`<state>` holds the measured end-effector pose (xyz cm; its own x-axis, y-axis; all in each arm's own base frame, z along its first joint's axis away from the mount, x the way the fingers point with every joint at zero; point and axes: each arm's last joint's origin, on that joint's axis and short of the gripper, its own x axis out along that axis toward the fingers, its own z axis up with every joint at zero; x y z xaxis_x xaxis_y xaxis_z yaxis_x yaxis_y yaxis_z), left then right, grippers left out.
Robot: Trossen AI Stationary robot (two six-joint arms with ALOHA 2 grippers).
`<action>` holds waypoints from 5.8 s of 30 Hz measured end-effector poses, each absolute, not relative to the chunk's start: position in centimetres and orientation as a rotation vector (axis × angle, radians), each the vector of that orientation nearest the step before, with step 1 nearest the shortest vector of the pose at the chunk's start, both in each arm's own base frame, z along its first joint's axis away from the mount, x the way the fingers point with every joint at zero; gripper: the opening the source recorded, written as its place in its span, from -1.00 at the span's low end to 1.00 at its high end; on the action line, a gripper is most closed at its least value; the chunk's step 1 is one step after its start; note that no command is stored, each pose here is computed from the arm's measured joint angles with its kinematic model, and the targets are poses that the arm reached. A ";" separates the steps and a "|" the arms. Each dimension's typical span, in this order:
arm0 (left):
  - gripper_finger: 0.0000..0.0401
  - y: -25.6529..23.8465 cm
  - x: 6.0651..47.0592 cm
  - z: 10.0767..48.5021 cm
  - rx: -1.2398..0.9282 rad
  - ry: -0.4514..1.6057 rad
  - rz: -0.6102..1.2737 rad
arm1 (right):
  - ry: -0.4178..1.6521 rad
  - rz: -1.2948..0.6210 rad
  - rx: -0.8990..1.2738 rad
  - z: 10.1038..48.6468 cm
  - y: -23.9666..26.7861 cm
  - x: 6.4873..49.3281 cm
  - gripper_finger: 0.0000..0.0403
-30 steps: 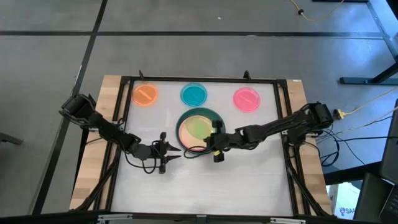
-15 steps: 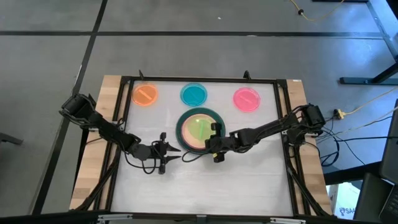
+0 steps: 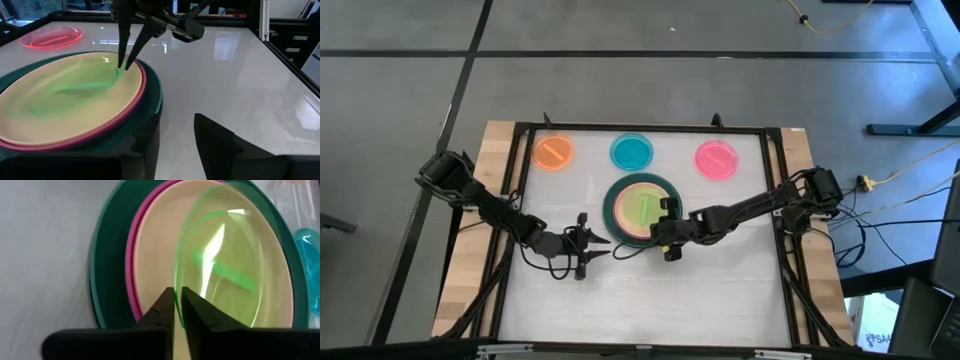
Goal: Stack plastic plates
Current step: Stack the light green plate on top of the beige plate, then stack the light pink plate on top of the light green plate, then stack the light blue plate on top of the light pink plate
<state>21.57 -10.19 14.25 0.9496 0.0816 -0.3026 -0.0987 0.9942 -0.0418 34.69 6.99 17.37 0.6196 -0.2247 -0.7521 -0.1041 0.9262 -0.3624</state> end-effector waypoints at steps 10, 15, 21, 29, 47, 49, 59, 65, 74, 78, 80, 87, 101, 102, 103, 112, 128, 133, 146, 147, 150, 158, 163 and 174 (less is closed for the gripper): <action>-0.43 -10.2 21.6 14.3 -0.056 0.306 0.092 | 0.914 -0.073 -0.352 18.8 6.6 33.8 -0.29; -0.43 -10.2 21.6 14.3 -0.058 0.305 0.092 | 0.911 -0.088 -0.328 21.9 6.1 31.8 -0.22; -0.43 -10.2 21.6 14.2 -0.065 0.306 0.093 | 0.936 -0.166 -0.280 23.6 3.2 29.4 -0.21; -0.43 -10.2 21.6 14.2 -0.067 0.305 0.094 | 1.041 -0.358 -0.186 21.3 -2.9 25.8 -0.21; -0.43 -10.2 21.6 14.2 -0.067 0.305 0.095 | 1.082 -0.571 0.039 13.8 -10.0 20.2 -0.21; -0.43 -10.2 21.6 14.3 -0.067 0.305 0.096 | 1.072 -0.585 0.036 13.5 -10.3 19.8 -0.21; -0.43 -10.1 21.6 14.2 -0.066 0.304 0.099 | 1.043 -0.592 0.118 12.4 -11.5 18.3 -0.34; -0.43 -10.1 21.6 14.2 -0.065 0.306 0.099 | 1.045 -0.556 0.111 12.4 -11.4 18.4 -0.76; -0.43 -10.1 21.6 14.2 -0.061 0.306 0.100 | 1.055 -0.545 0.081 12.4 -11.4 18.4 -0.92; -0.43 -10.1 21.6 14.2 -0.062 0.306 0.101 | 1.060 -0.538 0.076 13.3 -11.5 18.8 -0.98; -0.43 -10.1 21.6 14.2 -0.062 0.306 0.101 | 1.039 -0.530 0.053 14.3 -11.5 19.5 -0.98; -0.43 -10.1 21.6 14.2 -0.065 0.308 0.102 | 0.927 -0.435 -0.036 18.5 -9.7 22.5 -0.99; -0.43 -10.1 21.6 14.2 -0.066 0.310 0.103 | 0.651 -0.184 -0.144 22.7 -2.9 27.0 -1.00; -0.43 -10.1 21.6 14.2 -0.066 0.310 0.103 | 0.649 -0.168 -0.149 22.7 -2.5 27.0 -1.00; -0.43 -10.1 21.6 14.2 -0.066 0.310 0.103 | 0.642 -0.153 -0.154 22.7 -2.0 27.2 -1.00; -0.43 -10.0 21.6 14.2 -0.067 0.308 0.113 | 0.541 0.016 -0.173 21.6 1.6 29.4 -1.00; -0.43 -10.0 21.6 14.2 -0.067 0.308 0.115 | 0.627 0.045 -0.156 16.7 2.9 31.7 -1.00; -0.43 -10.0 21.6 14.2 -0.067 0.308 0.115 | 0.630 0.043 -0.153 16.6 2.9 31.7 -0.89; -0.43 -10.0 21.6 14.2 -0.068 0.308 0.115 | 0.597 0.026 -0.159 18.4 2.7 31.0 -0.28; -0.43 -10.0 21.6 14.2 -0.068 0.307 0.116 | 0.589 0.027 -0.158 19.0 2.7 30.7 -0.27; -0.43 -9.7 21.8 14.4 -0.081 0.285 0.137 | 0.565 0.037 -0.127 20.7 2.7 29.7 -0.26; -0.43 -6.9 25.3 16.5 -0.120 0.311 0.210 | 0.575 0.071 -0.098 21.6 2.7 28.7 -0.28; -0.43 -4.6 27.9 18.7 -0.154 0.420 0.255 | 0.606 0.072 -0.102 20.4 2.7 28.2 -0.28; -0.43 3.5 30.1 23.4 -0.185 0.558 0.532 | 0.649 0.011 -0.122 17.1 2.3 26.4 -0.28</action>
